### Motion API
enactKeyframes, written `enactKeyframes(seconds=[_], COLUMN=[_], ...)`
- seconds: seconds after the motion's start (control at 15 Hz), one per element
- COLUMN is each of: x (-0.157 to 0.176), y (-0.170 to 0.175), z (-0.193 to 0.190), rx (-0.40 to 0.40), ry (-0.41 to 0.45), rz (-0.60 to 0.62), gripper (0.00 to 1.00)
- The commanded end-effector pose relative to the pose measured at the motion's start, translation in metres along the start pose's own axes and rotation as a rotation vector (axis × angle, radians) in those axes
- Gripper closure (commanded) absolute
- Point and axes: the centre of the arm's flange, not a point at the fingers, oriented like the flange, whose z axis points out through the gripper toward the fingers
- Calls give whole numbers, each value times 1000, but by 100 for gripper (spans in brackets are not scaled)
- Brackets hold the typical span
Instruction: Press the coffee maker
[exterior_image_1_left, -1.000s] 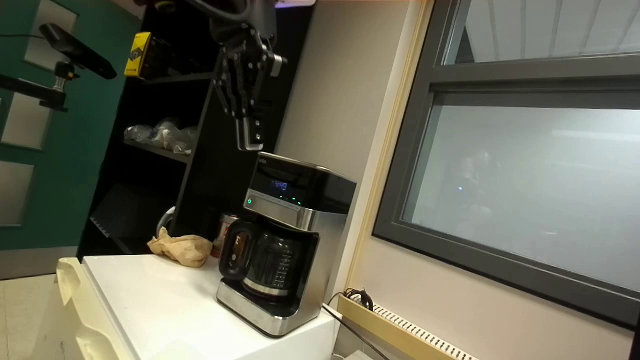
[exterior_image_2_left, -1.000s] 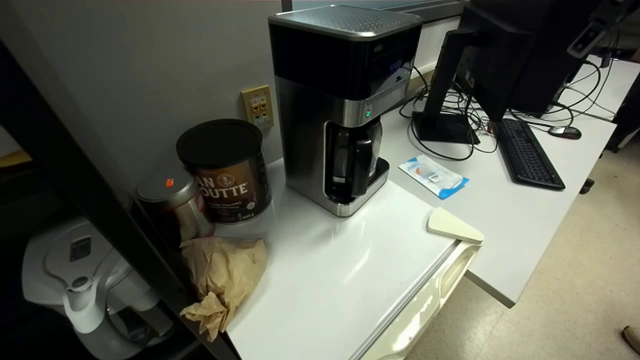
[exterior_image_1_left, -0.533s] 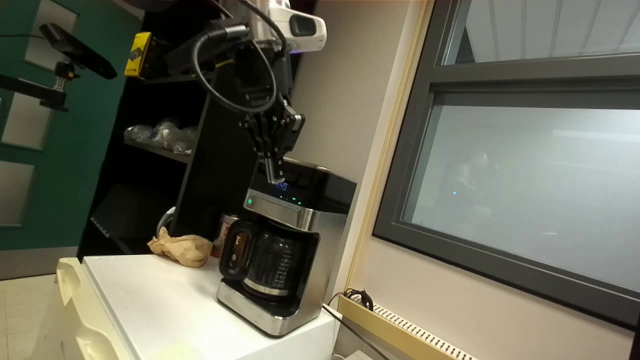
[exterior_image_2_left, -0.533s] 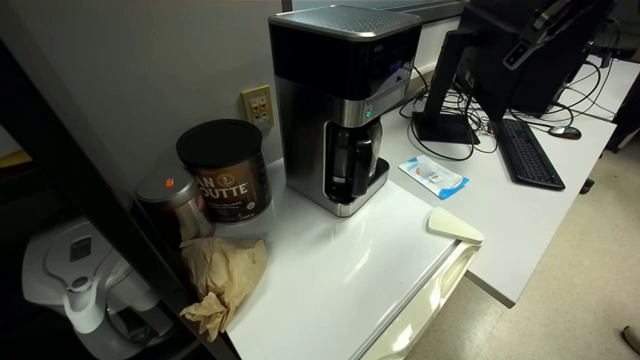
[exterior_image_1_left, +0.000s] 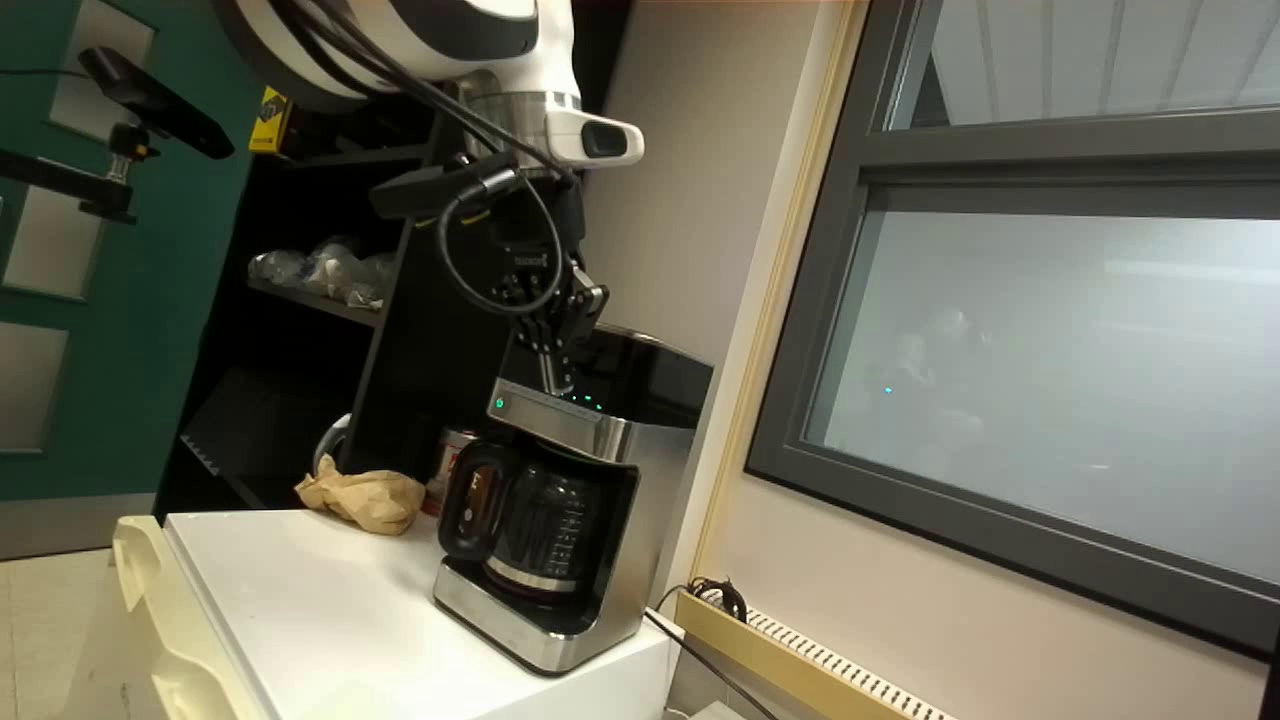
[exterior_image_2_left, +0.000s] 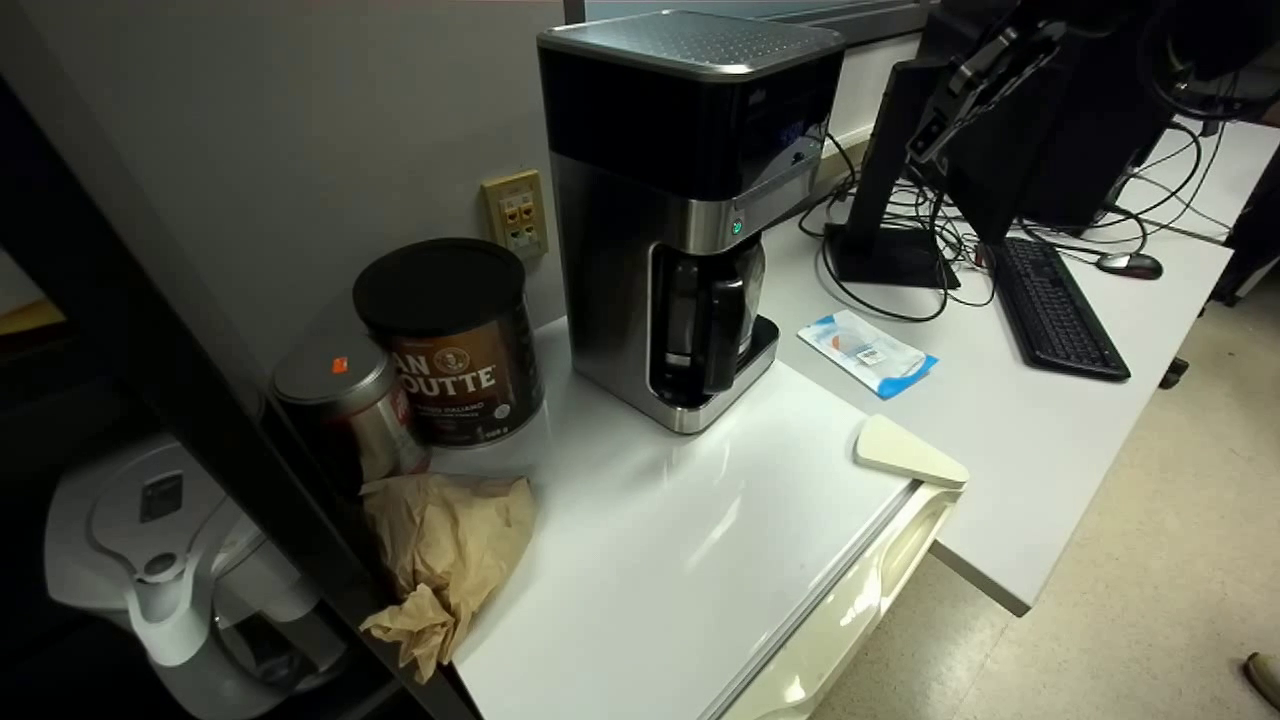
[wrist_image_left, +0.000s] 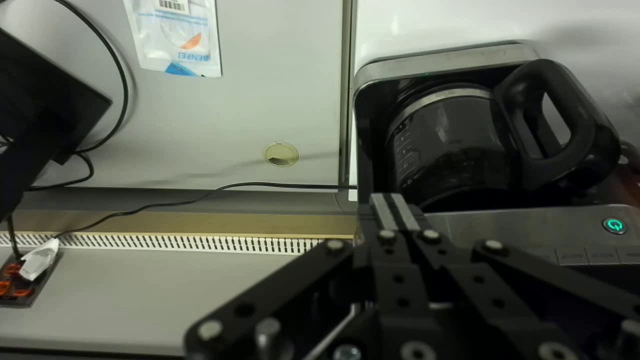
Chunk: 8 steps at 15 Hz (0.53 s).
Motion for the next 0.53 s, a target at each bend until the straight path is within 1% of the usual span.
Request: enactKeyframes(seconds=[0.0,0.47], x=[25,48], y=[-12,-22], z=[20,46], rx=[8,-1], ry=[21,37], rz=[9,11], gripper=[100,100])
